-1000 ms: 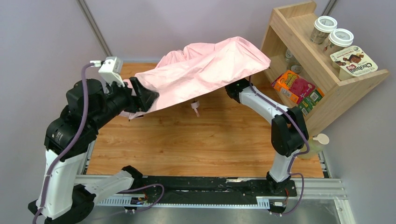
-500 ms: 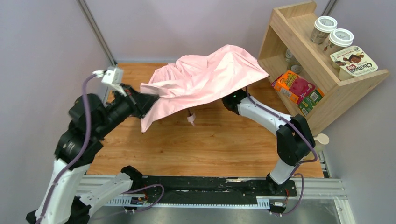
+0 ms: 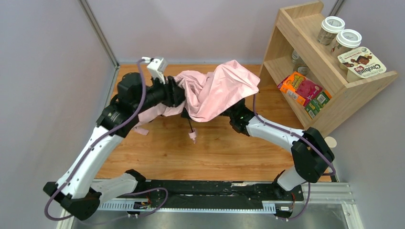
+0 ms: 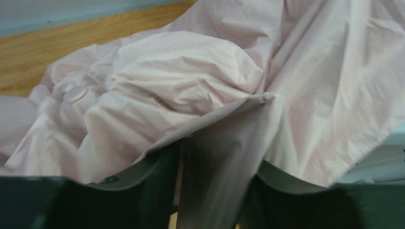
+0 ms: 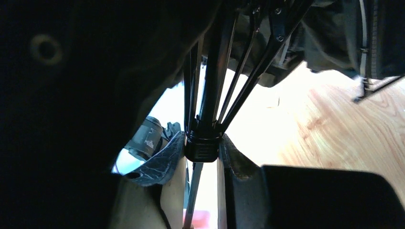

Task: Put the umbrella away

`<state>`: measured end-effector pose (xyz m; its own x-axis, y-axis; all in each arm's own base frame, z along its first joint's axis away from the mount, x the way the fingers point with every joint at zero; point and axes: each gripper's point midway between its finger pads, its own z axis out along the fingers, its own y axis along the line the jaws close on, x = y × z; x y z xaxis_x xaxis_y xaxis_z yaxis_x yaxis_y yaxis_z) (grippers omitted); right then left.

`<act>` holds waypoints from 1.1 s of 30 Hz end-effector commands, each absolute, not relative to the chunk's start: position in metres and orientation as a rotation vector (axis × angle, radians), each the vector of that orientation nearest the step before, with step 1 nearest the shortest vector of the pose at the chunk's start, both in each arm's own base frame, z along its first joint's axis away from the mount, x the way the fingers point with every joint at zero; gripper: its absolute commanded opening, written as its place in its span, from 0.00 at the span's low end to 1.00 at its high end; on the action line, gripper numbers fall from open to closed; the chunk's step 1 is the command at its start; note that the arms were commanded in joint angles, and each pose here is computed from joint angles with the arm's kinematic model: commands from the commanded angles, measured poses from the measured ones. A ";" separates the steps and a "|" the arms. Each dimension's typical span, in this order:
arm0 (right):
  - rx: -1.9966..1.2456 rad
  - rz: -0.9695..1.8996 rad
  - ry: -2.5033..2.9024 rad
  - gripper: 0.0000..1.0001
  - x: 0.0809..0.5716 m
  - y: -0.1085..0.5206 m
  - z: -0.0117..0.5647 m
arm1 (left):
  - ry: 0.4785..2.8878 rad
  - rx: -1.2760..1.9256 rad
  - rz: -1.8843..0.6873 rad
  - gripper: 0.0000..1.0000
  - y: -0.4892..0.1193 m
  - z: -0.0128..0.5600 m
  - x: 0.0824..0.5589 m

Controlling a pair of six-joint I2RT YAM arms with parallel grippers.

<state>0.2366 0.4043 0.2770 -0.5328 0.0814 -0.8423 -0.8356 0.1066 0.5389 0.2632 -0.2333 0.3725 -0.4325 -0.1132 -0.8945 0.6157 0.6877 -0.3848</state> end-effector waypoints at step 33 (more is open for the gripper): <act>-1.039 1.752 0.950 0.00 0.173 0.341 0.380 | 1.586 0.436 -1.148 0.24 -0.261 0.441 0.246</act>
<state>0.1986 0.3247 0.3565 -0.3868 0.1951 -0.9013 -0.9023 -0.2821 0.3261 0.2507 -0.1906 0.3514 -0.4388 -0.2346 -0.8674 0.4386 0.7866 -0.4346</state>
